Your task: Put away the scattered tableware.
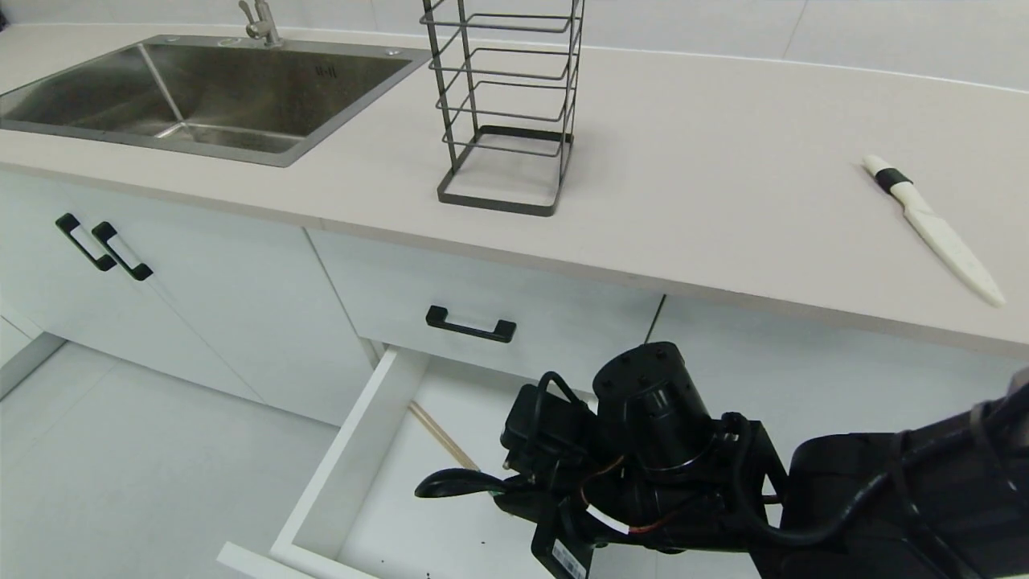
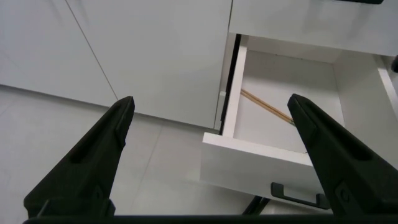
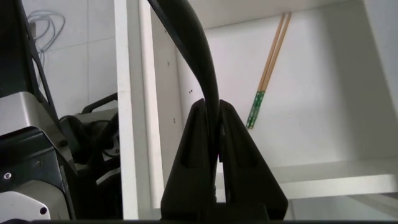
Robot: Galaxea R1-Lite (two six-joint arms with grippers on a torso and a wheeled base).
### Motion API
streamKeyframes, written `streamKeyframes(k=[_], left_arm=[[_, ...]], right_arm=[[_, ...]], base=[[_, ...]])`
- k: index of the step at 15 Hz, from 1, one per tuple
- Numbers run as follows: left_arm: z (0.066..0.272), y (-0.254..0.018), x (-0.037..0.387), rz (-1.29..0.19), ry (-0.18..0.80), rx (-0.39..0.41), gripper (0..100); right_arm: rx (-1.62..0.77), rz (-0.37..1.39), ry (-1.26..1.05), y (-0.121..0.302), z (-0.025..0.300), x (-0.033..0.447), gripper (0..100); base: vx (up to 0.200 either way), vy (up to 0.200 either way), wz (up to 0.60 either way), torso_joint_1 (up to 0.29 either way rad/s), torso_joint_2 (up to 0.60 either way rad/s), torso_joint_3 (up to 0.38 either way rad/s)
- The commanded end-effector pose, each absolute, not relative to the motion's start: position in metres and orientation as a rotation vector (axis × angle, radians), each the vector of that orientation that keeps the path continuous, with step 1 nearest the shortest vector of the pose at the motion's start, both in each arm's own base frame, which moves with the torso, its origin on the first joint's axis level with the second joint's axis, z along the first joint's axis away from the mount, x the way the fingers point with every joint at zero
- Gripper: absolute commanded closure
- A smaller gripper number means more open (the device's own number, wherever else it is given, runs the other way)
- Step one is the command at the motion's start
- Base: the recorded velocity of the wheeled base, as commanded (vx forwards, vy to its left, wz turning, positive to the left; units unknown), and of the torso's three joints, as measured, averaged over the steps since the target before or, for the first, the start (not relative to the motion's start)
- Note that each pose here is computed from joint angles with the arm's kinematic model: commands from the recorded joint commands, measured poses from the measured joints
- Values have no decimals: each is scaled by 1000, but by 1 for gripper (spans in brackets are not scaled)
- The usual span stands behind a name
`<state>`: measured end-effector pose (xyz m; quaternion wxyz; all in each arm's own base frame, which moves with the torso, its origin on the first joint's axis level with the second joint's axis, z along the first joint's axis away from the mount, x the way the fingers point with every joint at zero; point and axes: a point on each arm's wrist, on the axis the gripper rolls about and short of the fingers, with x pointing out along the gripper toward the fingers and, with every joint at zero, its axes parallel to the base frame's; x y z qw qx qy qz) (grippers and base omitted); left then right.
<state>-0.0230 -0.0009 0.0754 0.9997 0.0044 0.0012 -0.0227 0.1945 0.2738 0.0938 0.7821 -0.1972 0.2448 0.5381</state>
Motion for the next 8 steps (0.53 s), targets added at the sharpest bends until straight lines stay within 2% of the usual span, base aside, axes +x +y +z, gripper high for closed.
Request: streamKeyframes(k=[1, 5, 8], left_arm=[[75, -1, -23, -45, 4, 9, 0], [75, -1, -23, -46, 3, 9, 0], [75, -1, -23, -46, 4, 9, 0]], right_arm=[[-426, 1161, 530, 276, 92, 197, 100], [-417, 1162, 491, 289, 100, 207, 100], [-425, 1156, 492, 298, 97, 218, 100]], base=[[0, 0, 0, -251, 471, 203], [0, 0, 0, -243, 369, 143], [0, 0, 0, -87, 178, 90]])
